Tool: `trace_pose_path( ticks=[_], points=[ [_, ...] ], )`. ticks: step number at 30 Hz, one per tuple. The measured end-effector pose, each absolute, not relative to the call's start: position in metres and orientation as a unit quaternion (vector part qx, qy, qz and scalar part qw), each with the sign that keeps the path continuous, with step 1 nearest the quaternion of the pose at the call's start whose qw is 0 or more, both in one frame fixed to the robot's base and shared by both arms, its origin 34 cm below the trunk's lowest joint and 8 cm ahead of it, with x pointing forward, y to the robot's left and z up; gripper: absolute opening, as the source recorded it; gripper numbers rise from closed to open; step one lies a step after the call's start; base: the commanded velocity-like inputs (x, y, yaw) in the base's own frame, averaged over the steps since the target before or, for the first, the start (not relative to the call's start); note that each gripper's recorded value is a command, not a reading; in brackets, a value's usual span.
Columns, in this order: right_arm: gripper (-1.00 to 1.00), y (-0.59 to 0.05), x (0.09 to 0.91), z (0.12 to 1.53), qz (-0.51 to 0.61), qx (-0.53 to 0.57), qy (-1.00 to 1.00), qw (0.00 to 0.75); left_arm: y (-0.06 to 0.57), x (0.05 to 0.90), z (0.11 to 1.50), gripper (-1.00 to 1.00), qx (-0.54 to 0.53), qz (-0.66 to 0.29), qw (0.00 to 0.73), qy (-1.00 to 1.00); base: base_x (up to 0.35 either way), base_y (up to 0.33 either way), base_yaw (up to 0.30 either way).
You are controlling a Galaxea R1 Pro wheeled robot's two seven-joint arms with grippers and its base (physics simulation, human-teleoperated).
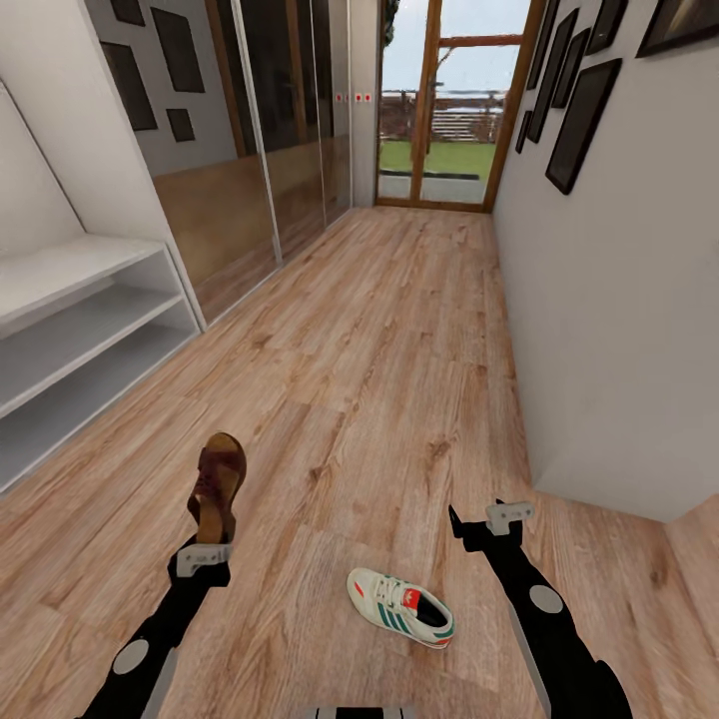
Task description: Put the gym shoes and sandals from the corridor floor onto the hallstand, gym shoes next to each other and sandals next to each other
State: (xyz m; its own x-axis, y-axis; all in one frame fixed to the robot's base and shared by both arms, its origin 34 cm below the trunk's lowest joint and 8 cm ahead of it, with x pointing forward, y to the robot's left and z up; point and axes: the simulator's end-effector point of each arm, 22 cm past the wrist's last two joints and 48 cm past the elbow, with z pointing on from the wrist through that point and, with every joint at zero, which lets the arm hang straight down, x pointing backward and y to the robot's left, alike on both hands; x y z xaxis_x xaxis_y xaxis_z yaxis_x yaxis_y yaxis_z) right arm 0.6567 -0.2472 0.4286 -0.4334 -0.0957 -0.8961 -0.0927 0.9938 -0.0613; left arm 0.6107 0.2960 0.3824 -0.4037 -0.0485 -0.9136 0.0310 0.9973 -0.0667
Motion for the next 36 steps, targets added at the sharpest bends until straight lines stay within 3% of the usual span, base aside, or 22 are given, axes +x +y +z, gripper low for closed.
trace_pose_path(
  ticks=[5, 16, 25, 36],
  points=[
    [1.00, -0.248, 0.657, 0.429, -0.002, -0.055, 0.846, 0.530, 0.307, 0.600, 0.374, -1.00, -0.022, -0.013, 0.537, 0.843, -0.050, -0.032, 0.000],
    [1.00, -0.248, 0.657, 0.429, -0.002, -0.055, 0.846, 0.530, 0.319, 0.599, 0.374, -1.00, -0.038, 0.007, 0.537, 0.843, -0.290, 0.083, 0.000],
    [1.00, -0.248, 0.657, 0.429, -0.002, -0.055, 0.846, 0.530, 0.316, 0.599, 0.375, -1.00, -0.037, 0.005, 0.537, 0.842, -0.029, 0.010, 0.008],
    [1.00, -0.247, 0.657, 0.429, -0.002, -0.054, 0.846, 0.530, 0.310, 0.601, 0.375, -1.00, -0.028, 0.002, 0.538, 0.843, 0.000, 0.000, 0.169]
  ],
)
